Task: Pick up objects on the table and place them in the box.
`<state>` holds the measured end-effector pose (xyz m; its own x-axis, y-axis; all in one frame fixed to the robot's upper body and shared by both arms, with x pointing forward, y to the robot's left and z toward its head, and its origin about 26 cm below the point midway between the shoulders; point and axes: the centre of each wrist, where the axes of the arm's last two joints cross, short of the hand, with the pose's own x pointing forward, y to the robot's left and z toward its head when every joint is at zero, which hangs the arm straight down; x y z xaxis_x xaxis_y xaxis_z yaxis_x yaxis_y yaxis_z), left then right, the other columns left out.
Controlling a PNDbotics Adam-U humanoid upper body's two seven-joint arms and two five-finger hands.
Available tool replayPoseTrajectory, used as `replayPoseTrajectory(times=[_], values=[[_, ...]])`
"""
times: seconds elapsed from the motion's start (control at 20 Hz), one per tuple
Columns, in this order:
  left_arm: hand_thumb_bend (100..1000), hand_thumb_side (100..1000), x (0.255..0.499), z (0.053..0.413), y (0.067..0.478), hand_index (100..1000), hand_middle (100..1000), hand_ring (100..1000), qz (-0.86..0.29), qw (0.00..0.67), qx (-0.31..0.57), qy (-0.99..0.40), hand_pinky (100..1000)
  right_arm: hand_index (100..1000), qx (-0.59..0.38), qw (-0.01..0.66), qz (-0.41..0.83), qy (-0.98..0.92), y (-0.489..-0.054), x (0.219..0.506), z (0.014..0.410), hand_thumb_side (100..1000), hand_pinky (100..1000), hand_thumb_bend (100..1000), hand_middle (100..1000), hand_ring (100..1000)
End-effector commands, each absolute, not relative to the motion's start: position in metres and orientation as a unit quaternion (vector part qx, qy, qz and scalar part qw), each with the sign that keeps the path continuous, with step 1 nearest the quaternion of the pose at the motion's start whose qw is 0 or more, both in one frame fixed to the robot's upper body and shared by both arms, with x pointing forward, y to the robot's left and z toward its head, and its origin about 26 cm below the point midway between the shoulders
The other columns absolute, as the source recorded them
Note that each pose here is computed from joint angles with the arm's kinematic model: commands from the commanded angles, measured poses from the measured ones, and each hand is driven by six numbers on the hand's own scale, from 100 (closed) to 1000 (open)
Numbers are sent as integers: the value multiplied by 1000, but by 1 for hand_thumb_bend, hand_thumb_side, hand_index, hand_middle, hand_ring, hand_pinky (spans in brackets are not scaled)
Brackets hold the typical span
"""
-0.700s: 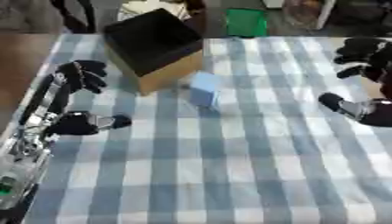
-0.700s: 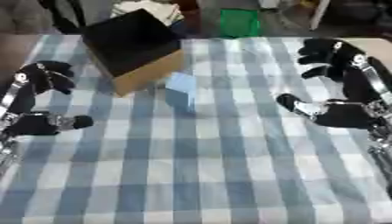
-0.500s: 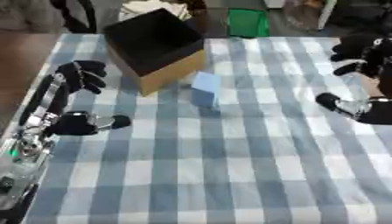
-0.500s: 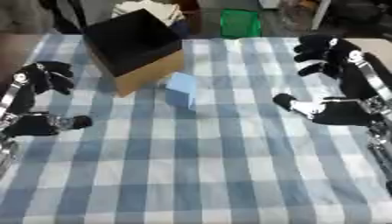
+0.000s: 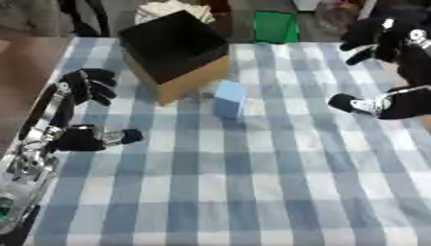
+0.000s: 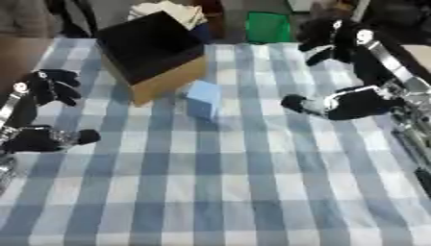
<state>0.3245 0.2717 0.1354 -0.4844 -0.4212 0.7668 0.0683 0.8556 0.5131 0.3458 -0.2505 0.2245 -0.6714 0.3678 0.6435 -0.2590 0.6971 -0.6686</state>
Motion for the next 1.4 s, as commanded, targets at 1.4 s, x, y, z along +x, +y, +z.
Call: replayPoseTrajectory(times=[1.4], values=[[983, 248, 330, 154, 248, 749, 617, 603, -264, 466, 58, -843, 577, 853, -68, 514, 458, -722, -205, 469, 165, 132, 673, 621, 744, 776]])
